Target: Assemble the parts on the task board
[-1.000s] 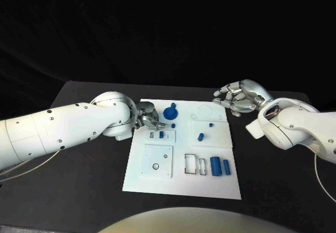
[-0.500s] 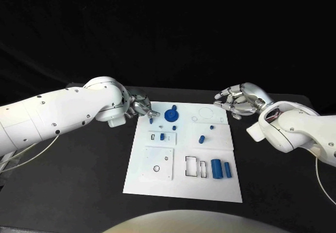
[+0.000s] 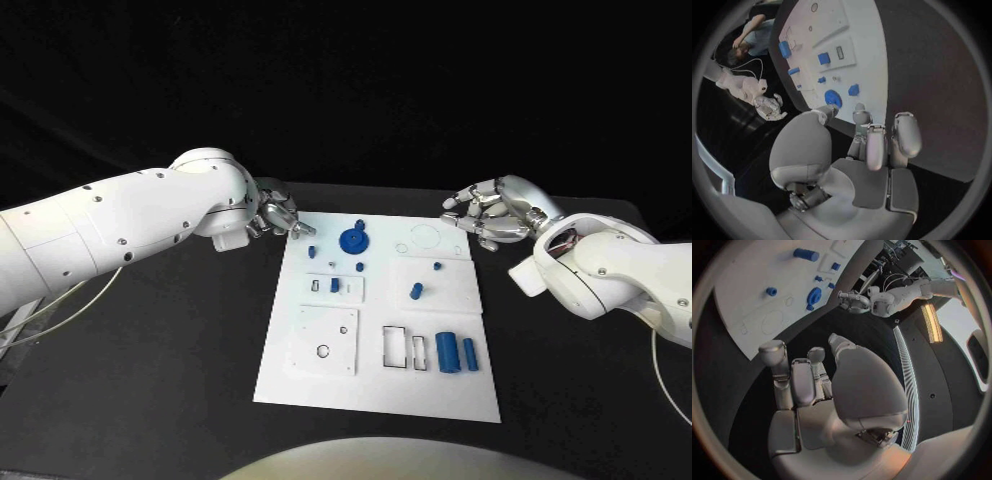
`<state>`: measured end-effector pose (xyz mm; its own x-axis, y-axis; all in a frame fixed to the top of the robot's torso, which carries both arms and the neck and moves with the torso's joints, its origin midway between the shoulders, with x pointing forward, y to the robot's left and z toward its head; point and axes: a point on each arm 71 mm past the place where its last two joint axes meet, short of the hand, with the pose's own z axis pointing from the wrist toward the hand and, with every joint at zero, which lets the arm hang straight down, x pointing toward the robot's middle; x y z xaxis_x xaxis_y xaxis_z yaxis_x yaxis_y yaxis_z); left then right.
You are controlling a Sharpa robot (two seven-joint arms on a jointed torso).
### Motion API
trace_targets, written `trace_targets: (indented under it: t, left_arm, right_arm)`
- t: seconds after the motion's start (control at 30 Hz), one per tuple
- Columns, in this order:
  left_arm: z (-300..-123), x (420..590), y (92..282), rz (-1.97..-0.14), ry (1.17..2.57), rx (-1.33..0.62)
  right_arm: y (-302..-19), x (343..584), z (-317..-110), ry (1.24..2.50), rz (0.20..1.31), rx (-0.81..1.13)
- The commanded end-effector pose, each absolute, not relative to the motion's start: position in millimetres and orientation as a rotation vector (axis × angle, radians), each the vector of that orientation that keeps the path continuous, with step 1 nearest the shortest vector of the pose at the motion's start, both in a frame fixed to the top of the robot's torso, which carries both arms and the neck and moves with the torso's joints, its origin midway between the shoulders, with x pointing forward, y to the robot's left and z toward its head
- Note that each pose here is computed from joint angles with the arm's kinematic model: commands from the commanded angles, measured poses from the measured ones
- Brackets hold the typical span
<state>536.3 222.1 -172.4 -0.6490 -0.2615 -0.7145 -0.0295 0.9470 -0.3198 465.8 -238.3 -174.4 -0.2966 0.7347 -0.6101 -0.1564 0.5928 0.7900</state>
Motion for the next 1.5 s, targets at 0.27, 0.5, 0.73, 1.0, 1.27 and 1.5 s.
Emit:
trace_targets:
  t: [0.27,0.5,0.73,1.0,1.27,1.5]
  left_arm:
    - [-181.9,542.6,217.1,-0.323,2.316,-0.157]
    - [-186.9,542.9,208.2,-0.337,2.336,-0.153]
    - [-192.6,542.4,203.1,-0.337,2.361,-0.14]
    - [-194.8,541.6,199.1,-0.336,2.382,-0.122]
    - [-195.6,541.9,198.9,-0.332,2.39,-0.117]
    - [-196.1,541.0,196.5,-0.342,2.393,-0.119]
  right_arm:
    - [-235.5,465.4,-175.1,1.659,0.961,0.474]
    - [-234.5,465.6,-175.2,1.66,0.963,0.473]
    - [-234.0,465.5,-175.2,1.661,0.964,0.472]
    - [-235.0,466.2,-175.4,1.66,0.961,0.473]
    - [-234.6,466.1,-175.4,1.66,0.962,0.473]
    - [-234.5,466.0,-175.5,1.662,0.962,0.473]
